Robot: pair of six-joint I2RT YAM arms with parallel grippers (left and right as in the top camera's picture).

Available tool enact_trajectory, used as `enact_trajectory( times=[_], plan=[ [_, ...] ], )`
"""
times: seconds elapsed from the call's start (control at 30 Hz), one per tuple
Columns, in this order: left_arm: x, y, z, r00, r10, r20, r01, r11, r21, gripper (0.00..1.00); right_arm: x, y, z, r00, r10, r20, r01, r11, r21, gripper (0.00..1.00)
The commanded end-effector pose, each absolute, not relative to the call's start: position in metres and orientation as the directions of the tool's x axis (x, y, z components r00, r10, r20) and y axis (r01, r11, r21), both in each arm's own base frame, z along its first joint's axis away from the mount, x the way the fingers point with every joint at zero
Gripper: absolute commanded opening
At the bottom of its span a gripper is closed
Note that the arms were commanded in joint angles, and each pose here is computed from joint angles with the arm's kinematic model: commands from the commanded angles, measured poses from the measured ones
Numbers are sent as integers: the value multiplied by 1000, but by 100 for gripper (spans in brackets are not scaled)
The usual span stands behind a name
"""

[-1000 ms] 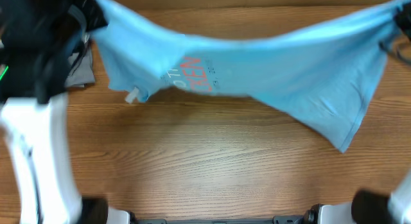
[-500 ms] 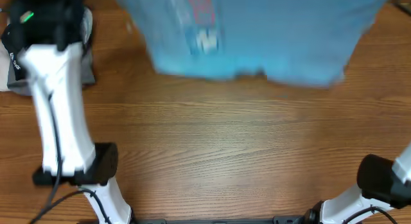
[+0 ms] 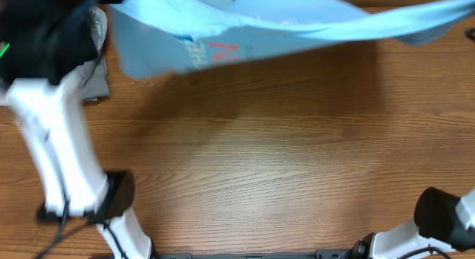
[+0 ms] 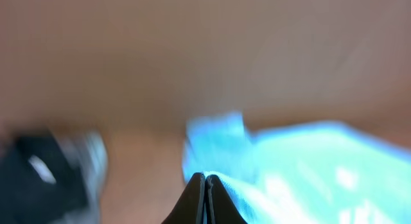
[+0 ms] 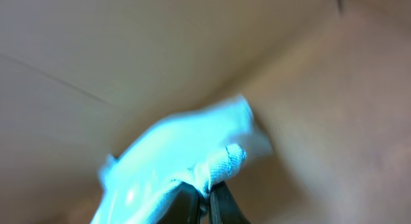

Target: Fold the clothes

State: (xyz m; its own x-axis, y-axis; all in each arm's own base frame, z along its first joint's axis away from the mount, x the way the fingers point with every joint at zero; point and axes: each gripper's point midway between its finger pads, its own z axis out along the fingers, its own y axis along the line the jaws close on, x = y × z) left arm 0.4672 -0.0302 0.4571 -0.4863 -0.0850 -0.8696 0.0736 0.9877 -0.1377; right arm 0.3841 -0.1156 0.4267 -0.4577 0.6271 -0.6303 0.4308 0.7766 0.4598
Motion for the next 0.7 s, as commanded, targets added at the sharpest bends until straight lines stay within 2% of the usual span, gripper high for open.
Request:
enact_trajectory(
  times=[0.0,0.17,0.27,0.37,0.5,0.67],
  plan=[
    [493,-43,362,-711,-80,-698,97,973,-211,4,391,-124,361,-566,649,-509,521,760,389,4],
    [479,-50,297,-864,-72,-498,64,966,-251,4,382,-122,290,-648,684,-335,598,730,332,4],
    [464,-57,285,-903,-52,-427,70,962,-265,4,375,-120,261,-664,697,-270,626,716,309,4],
    [444,-78,288,-924,0,-383,134,937,-323,4,360,-131,244,-625,736,-261,688,677,260,4],
    [433,-104,301,-915,40,-401,199,910,-363,4,339,-144,239,-583,769,-263,735,637,234,4],
    [411,-139,322,-888,110,-447,279,901,-333,4,314,-170,245,-513,818,-261,790,569,230,4]
  ],
)
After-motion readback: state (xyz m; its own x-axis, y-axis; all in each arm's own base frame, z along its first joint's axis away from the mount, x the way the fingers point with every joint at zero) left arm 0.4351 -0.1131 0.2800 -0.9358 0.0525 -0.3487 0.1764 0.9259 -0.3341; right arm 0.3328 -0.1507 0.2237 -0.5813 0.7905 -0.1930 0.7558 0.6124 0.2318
